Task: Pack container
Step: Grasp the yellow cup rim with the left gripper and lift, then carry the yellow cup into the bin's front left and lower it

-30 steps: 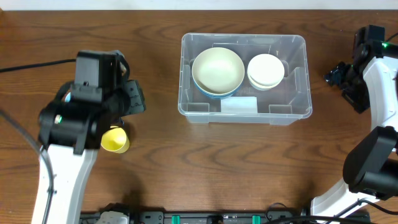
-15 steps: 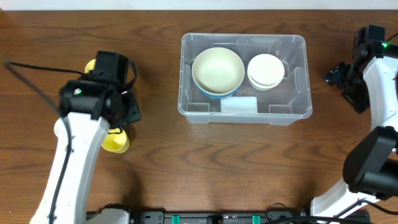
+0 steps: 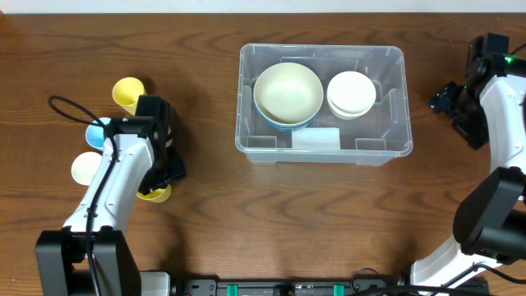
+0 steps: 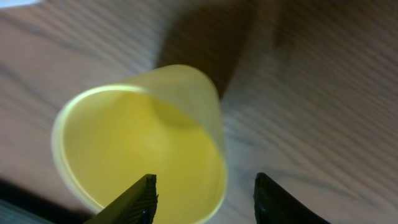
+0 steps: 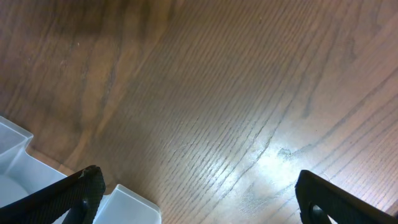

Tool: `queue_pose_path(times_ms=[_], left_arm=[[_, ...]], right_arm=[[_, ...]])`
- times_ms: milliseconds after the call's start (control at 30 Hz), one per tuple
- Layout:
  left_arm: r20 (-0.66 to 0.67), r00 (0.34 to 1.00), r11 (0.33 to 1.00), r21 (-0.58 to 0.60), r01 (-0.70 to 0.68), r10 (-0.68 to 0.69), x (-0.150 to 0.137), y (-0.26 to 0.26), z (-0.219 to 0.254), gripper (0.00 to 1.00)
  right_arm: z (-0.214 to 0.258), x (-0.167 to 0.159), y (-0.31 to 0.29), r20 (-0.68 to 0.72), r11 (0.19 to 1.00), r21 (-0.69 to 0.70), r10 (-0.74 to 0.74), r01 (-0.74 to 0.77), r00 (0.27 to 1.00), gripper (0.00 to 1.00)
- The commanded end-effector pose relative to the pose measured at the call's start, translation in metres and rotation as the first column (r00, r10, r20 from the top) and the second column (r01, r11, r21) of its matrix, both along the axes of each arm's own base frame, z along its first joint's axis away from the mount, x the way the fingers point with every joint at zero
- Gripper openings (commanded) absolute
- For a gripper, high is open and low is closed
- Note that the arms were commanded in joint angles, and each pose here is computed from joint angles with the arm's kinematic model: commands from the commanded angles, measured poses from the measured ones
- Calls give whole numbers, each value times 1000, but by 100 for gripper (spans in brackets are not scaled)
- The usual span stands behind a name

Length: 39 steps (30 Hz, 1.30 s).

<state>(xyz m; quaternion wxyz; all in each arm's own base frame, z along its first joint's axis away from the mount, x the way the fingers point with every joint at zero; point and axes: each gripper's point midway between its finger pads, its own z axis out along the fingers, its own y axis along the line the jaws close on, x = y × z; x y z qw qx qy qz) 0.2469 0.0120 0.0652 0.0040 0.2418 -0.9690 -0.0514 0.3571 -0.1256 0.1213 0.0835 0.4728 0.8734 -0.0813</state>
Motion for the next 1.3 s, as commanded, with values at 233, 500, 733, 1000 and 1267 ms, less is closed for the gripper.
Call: queue_pose_path(times_ms=[233, 500, 733, 1000, 1267], left_arm=[[-1, 1000, 997, -80, 13, -13, -13, -12, -37, 42], [26, 999, 996, -81, 35, -33, -3, -12, -30, 6], [151, 980, 986, -84, 146, -132, 33, -17, 32, 6], [602, 735, 910, -35, 413, -311, 91, -77, 194, 6], [783, 430, 768, 93, 634, -450, 96, -181, 271, 6]], right_arm=[[4, -2, -4, 10, 1000, -11, -23, 23, 1000, 99], [4, -2, -4, 10, 1000, -10, -23, 23, 1000, 99], [4, -2, -4, 10, 1000, -11, -23, 23, 1000, 99], [4, -2, -4, 10, 1000, -11, -23, 23, 1000, 99], [4, -2, -4, 9, 1000, -10, -23, 23, 1000, 99]])
